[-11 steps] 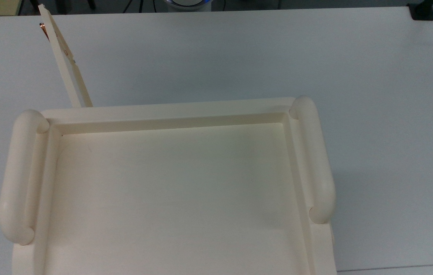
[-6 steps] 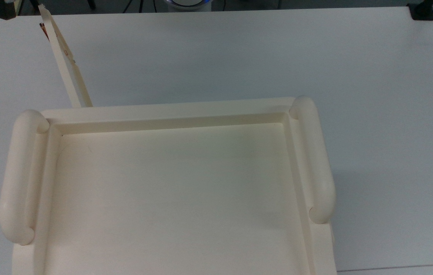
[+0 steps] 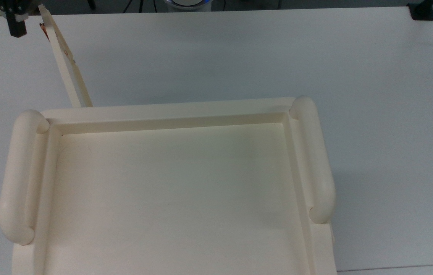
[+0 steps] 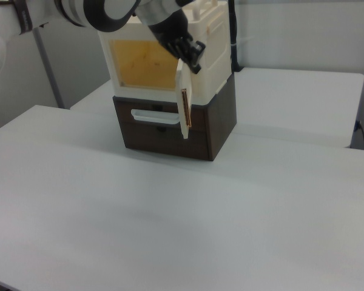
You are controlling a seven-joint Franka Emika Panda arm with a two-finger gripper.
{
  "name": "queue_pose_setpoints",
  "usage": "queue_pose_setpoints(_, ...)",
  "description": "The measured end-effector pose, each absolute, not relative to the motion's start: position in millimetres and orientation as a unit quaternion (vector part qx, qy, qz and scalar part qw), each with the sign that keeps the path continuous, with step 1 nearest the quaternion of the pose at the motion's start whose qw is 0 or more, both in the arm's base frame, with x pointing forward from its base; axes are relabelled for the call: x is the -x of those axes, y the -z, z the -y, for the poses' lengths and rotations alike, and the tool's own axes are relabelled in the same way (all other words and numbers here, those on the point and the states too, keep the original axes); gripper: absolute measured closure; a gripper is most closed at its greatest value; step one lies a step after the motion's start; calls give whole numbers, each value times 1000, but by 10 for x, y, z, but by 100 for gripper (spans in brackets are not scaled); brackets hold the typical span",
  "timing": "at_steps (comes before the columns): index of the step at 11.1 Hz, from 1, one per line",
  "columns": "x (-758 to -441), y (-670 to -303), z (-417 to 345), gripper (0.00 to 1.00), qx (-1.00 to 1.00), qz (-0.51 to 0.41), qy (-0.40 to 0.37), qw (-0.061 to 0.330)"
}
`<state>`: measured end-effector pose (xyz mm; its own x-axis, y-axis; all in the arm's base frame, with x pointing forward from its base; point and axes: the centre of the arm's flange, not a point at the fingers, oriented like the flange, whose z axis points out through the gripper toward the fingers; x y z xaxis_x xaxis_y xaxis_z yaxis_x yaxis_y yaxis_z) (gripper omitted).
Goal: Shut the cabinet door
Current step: 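Push the open door with the gripper, swinging it toward the cabinet front, then press the door flush against the cabinet front with the gripper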
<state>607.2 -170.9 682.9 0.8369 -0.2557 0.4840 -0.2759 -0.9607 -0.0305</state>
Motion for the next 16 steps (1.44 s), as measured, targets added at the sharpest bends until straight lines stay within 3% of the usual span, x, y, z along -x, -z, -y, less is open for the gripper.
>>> queue_pose_setpoints(6, -6363, -6655, 305, 100, -965, 102, -235, -59)
queue_pose_setpoints(13, -6680, -6577, 57, 100, -939, 91, -324, -73)
queue_pose_setpoints(16, -6724, -6500, 34, 100, -938, 90, -326, -74)
